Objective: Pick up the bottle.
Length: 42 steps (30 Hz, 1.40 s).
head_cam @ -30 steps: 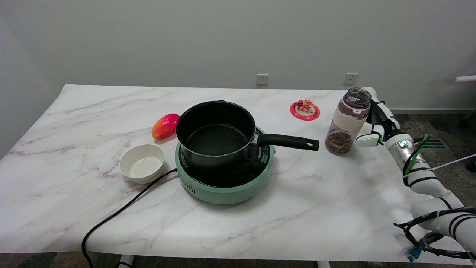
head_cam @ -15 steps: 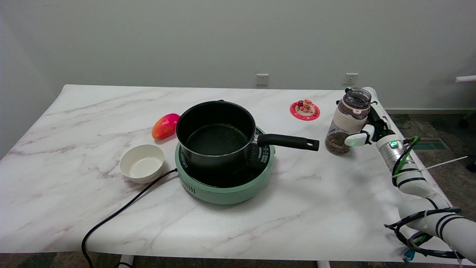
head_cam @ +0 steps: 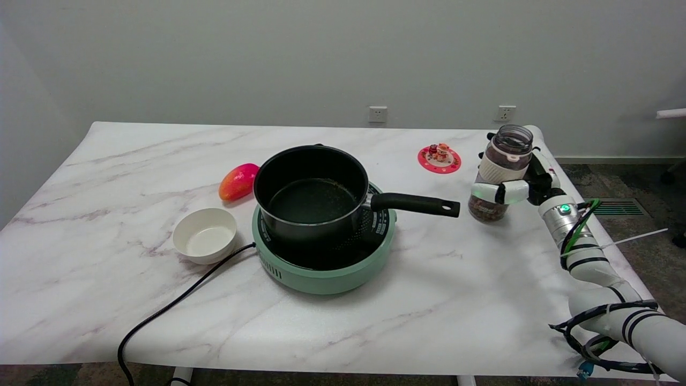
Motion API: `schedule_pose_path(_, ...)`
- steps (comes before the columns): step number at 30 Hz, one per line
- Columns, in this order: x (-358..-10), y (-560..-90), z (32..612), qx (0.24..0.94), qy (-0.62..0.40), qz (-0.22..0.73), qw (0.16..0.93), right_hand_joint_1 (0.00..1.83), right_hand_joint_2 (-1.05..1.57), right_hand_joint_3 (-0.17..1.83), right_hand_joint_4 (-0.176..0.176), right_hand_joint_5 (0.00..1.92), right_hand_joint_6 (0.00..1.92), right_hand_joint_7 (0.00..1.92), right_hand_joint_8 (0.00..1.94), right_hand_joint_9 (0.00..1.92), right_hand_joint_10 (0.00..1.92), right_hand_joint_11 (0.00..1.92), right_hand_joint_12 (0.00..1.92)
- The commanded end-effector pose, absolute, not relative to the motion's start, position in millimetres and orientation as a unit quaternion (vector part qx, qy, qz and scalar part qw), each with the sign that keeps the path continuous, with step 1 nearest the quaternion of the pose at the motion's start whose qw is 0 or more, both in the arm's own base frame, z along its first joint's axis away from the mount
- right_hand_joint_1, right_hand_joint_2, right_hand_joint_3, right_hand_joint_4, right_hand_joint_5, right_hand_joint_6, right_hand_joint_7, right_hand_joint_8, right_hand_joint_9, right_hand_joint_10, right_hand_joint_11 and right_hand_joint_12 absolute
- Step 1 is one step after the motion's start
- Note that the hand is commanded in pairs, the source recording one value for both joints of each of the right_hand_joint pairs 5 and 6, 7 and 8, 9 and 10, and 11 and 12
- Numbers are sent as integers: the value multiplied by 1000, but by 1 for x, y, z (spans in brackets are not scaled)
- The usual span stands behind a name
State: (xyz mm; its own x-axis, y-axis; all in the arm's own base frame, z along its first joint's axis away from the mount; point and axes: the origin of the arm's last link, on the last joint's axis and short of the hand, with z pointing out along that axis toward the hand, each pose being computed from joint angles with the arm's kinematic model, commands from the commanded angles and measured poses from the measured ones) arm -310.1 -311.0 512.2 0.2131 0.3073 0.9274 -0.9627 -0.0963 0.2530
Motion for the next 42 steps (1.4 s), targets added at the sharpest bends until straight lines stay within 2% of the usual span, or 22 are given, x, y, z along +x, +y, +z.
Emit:
schedule_pose_path(1, -314, -310, 511, 497, -331, 548, 585, 1521, 233, 620, 0, 475, 475, 952, 952, 903, 903, 528, 528)
schedule_pose_path(4, -314, -310, 512, 496, -332, 549, 585, 1526, 264, 631, 0, 593, 593, 1111, 1111, 920, 920, 569, 569)
schedule_pose_path(7, -314, -309, 512, 496, -331, 550, 585, 1521, 283, 850, 0, 870, 870, 1283, 1283, 1019, 1019, 679, 679)
schedule_pose_path(10, -312, -309, 514, 495, -328, 555, 583, 1529, 415, 917, 0, 1135, 1135, 1470, 1470, 1142, 1142, 845, 845)
schedule_pose_path(11, -311, -309, 514, 496, -326, 556, 582, 1529, 514, 858, 0, 1255, 1255, 1562, 1562, 1182, 1182, 917, 917)
schedule_pose_path(17, -298, -315, 515, 506, -316, 565, 570, 1477, 976, 425, 0, 1766, 1766, 1779, 1779, 1262, 1262, 1100, 1100)
schedule_pose_path(21, -276, -324, 518, 532, -301, 556, 562, 1462, 1071, 366, 0, 1812, 1812, 1822, 1822, 1279, 1279, 1144, 1144)
schedule_pose_path(32, -198, -358, 503, 650, -262, 479, 529, 1493, 1033, 406, 0, 1818, 1818, 1844, 1844, 1274, 1274, 1149, 1149)
schedule_pose_path(38, -173, -364, 482, 701, -242, 441, 506, 1492, 1077, 399, 0, 1866, 1866, 1870, 1870, 1288, 1288, 1178, 1178)
schedule_pose_path(42, -156, -368, 461, 722, -221, 433, 492, 1476, 1198, 374, 0, 1911, 1911, 1897, 1897, 1306, 1306, 1220, 1220)
